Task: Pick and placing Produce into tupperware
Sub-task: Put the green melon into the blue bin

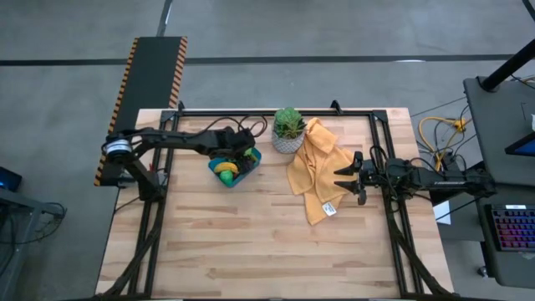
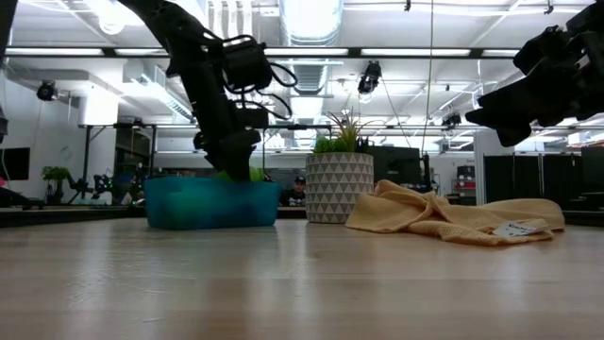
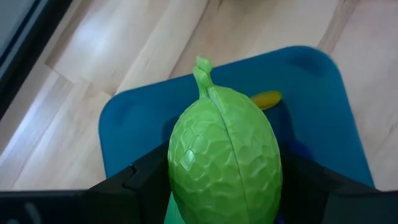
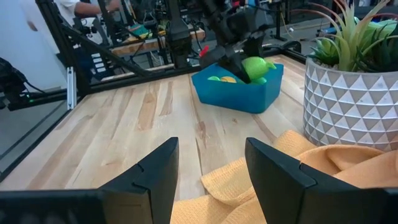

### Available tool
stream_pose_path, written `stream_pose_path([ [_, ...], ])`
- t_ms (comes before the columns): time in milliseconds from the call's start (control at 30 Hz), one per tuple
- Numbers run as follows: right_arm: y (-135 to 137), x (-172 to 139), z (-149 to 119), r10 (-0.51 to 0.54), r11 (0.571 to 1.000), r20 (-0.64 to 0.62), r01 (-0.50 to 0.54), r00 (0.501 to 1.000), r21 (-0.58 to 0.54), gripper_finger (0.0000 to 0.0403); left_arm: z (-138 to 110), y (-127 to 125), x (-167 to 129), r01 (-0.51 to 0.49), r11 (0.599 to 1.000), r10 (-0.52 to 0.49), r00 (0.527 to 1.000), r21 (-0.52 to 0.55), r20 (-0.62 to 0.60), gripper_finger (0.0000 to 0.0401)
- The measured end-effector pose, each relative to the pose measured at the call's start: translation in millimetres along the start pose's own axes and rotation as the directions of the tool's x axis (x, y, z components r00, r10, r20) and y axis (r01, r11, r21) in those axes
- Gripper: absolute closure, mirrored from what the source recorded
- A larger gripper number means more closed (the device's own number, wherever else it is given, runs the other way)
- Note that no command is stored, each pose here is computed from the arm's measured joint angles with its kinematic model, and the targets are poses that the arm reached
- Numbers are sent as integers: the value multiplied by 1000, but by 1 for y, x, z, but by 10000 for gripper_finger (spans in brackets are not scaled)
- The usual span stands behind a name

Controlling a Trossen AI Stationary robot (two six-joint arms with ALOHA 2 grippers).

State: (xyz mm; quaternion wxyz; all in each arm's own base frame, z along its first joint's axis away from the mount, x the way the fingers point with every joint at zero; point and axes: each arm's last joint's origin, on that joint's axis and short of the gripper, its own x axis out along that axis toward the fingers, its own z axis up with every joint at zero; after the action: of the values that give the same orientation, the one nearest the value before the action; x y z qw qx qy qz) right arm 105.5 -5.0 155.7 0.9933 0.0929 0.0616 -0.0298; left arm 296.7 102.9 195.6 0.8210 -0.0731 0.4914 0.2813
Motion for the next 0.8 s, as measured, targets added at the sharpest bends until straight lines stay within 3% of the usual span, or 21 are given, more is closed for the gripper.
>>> stream_pose_path([
  [433,0,0,0,0,1000,-1,0,1000,0,225,0,-1,0,19,999,-19,1000,33,-4,184],
  [800,0,0,0,0,1000,-1,0,1000,0,225,2,-4,0,82,996,-82,997,42,8,124],
])
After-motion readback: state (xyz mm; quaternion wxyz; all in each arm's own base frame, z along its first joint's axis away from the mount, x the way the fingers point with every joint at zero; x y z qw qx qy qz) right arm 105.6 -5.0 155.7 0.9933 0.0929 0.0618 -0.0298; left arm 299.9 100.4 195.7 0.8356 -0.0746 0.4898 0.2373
